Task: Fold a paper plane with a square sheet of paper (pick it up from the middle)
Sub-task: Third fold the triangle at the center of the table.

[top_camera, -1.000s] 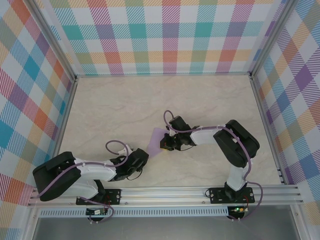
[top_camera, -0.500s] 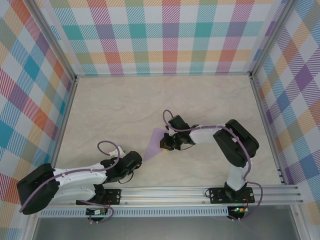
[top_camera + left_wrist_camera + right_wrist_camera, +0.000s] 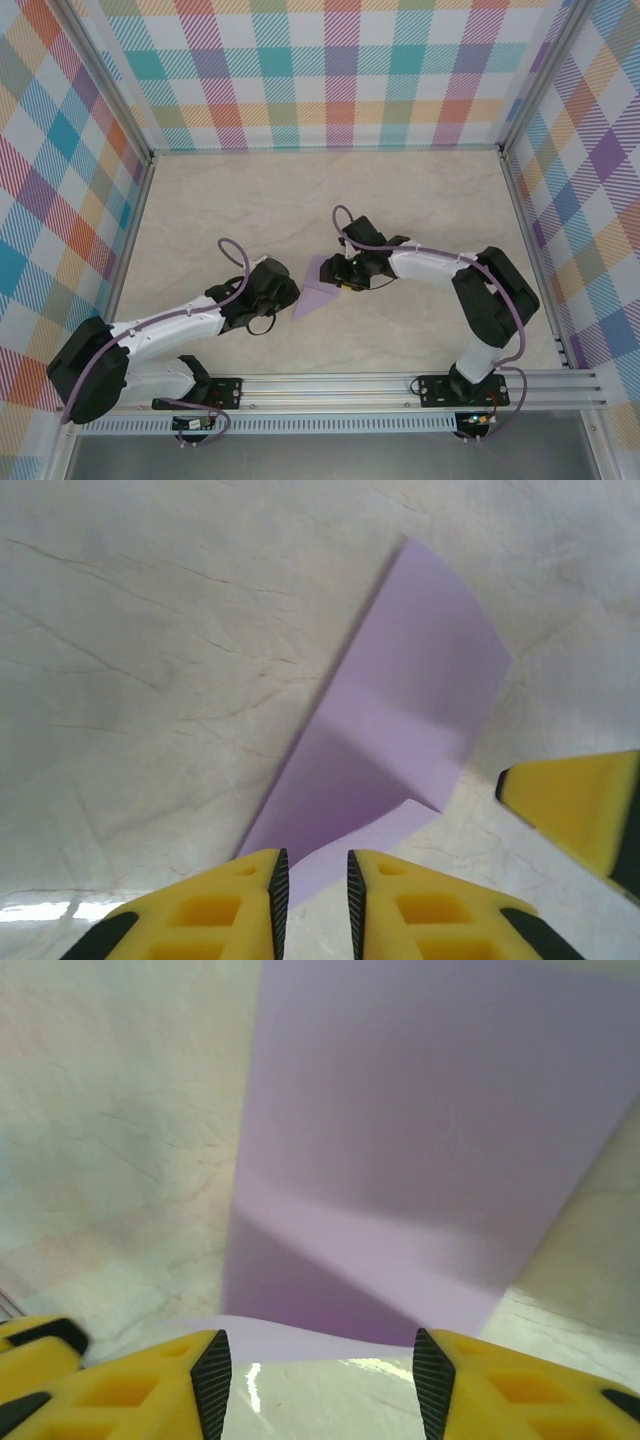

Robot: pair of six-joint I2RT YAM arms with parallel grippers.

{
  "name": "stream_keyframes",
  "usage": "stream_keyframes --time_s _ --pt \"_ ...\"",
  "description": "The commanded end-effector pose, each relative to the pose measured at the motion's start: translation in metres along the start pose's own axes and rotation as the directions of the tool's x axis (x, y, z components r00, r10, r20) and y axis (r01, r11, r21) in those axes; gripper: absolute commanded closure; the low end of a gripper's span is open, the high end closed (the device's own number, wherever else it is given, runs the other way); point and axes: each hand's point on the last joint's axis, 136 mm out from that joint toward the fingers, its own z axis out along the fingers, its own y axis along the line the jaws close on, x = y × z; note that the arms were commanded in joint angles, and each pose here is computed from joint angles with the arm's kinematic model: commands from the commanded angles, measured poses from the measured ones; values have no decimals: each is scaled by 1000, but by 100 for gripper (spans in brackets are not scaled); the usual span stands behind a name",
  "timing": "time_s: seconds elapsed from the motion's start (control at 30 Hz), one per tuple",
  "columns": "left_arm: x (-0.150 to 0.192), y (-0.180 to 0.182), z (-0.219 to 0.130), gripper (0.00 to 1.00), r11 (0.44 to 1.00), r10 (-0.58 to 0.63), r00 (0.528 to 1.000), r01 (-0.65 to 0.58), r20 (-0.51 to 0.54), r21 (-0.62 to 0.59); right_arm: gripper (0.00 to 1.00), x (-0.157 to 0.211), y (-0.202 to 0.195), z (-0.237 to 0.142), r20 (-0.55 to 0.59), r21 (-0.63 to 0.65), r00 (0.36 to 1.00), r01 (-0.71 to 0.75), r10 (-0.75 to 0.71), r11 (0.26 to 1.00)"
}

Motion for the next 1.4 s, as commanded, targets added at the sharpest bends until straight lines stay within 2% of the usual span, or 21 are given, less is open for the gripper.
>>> stream_keyframes --time_s 0.0,0.17,0.37,0.63,0.8,1.13,1.37 --pt "3 -19 3 74 994 86 995 -82 -57 66 44 2 -16 -13 16 29 998 -56 56 998" --pt "5 -35 5 77 985 103 992 -92 -67 147 40 5 -29 -16 18 28 994 -112 111 993" --pt "-4 -29 -11 76 985 114 993 -111 -12 134 36 5 -33 -14 14 28 990 -137 137 990" --pt "15 -48 -9 80 958 179 978 -150 -105 244 33 4 -31 -13 11 -10 985 -171 171 985" --pt "20 -45 13 85 969 187 971 -157 -151 189 29 4 -31 -14 16 -15 984 -175 175 984" --pt "0 -1 50 92 997 74 993 -77 -92 -32 26 10 -28 -12 -9 -52 984 -180 180 982" --pt "11 10 64 94 997 49 988 -58 -144 -58 28 15 -19 -7 -57 -114 977 -212 206 971"
